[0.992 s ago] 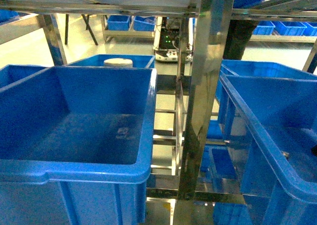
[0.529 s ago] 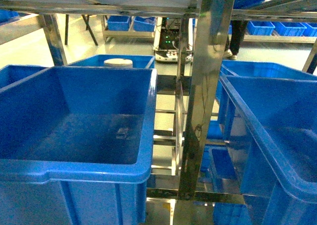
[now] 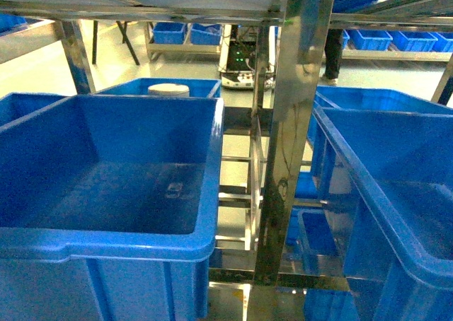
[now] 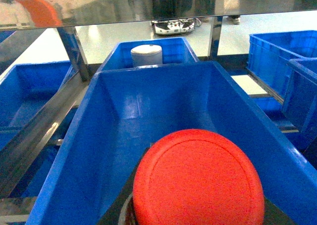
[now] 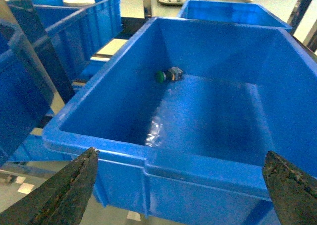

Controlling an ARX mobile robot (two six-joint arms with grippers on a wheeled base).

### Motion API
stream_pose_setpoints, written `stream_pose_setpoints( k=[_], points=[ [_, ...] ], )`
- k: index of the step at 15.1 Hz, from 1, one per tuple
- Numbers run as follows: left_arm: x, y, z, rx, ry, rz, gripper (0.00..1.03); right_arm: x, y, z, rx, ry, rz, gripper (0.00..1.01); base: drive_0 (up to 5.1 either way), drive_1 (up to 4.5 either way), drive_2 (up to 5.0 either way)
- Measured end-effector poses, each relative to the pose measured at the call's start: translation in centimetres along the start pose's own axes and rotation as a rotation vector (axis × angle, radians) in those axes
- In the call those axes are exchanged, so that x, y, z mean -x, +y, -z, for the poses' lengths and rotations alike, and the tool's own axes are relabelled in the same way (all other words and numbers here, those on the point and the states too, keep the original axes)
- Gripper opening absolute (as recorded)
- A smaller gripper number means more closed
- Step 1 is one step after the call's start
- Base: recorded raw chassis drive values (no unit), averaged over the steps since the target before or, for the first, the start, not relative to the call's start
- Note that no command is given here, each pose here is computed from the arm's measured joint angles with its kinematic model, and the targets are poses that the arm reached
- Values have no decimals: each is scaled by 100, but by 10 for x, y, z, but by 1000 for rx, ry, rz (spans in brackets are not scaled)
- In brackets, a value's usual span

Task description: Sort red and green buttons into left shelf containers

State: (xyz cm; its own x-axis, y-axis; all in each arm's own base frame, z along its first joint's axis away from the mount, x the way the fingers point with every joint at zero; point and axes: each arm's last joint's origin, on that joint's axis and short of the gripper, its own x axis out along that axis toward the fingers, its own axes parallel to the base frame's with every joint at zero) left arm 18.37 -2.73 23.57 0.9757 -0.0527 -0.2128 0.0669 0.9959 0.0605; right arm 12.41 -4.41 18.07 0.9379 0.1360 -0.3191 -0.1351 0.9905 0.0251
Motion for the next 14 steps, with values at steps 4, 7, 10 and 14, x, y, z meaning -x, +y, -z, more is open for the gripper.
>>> stream_pose_setpoints(
  k=[4,7,10,14],
  points=[
    [0,0,0,1,1,-1,25,-1,-4,2,10,14,28,98,0,0,0],
    [-10,4,7,7,45,7,25,-1,-4,2,11,14,28,98,0,0,0],
    [-21,3,13,-16,108,42,25,-1,-4,2,11,14,28,98,0,0,0],
    [-60,3,17,-86,167,111,25,-1,-4,2,11,14,28,98,0,0,0]
  ],
)
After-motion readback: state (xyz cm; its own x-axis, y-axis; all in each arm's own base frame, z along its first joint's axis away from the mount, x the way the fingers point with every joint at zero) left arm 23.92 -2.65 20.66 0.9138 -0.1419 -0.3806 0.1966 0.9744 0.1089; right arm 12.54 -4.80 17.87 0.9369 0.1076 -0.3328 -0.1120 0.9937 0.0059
